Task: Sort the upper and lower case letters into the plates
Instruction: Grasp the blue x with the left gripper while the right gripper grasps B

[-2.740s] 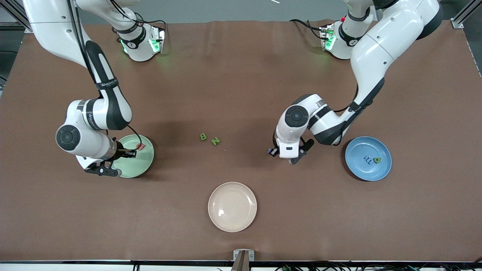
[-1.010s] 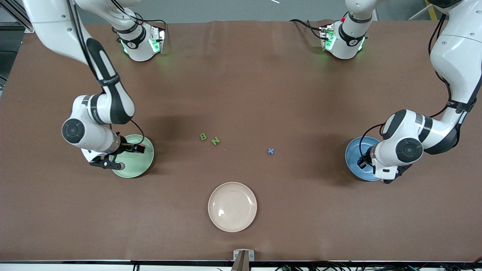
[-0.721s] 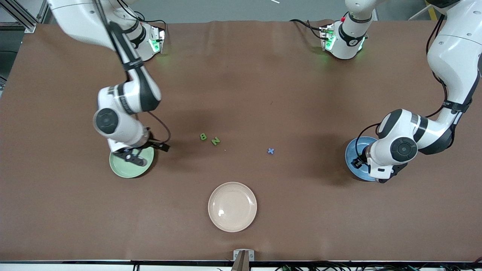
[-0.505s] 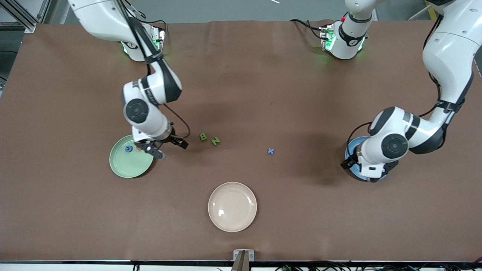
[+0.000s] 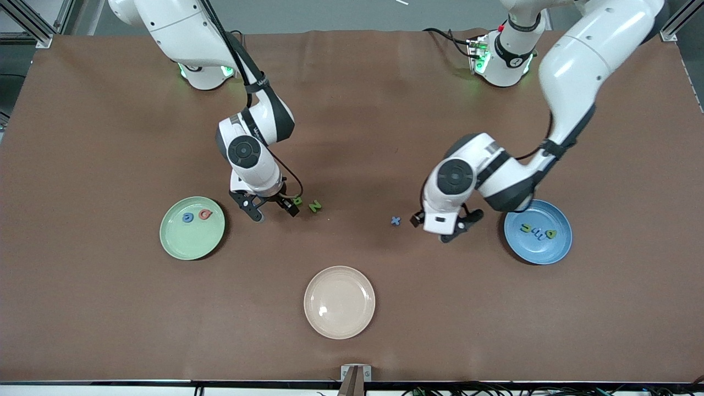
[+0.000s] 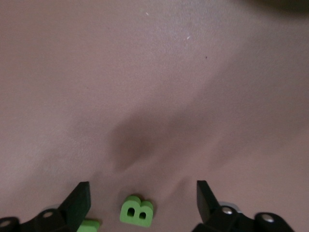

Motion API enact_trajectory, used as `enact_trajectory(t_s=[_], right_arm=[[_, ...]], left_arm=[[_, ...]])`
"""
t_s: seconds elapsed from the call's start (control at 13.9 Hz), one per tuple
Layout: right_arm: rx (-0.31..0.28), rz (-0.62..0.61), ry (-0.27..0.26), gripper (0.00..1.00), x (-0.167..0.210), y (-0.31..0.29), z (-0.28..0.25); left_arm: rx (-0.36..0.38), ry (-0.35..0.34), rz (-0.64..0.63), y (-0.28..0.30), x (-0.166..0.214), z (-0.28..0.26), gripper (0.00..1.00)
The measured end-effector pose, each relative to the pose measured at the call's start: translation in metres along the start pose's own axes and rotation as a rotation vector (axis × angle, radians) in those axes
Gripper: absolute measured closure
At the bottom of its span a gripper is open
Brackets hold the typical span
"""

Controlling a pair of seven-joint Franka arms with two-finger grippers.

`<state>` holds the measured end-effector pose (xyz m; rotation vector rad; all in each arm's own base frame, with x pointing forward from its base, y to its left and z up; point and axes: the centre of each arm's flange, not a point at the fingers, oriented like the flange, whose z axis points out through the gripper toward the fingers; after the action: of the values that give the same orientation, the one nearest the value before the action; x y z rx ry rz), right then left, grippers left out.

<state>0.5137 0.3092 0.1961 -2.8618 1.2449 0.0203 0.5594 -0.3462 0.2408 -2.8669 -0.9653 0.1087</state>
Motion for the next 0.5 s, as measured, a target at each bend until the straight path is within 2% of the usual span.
enact_trajectory(t_s=[0.22,0.5], right_arm=[[0.014,0.042,0.008,0.1,-0.013,-0.003,0.013],[0.017,0.053,0.01,0.19,-0.026,-0.005,0.02]], left_arm=[[-0.044,0.028,-0.236,0.02,-0.015,0.023,0.0],[-0.089,0.006,-0.426,0.028,-0.011,0.038,0.07]])
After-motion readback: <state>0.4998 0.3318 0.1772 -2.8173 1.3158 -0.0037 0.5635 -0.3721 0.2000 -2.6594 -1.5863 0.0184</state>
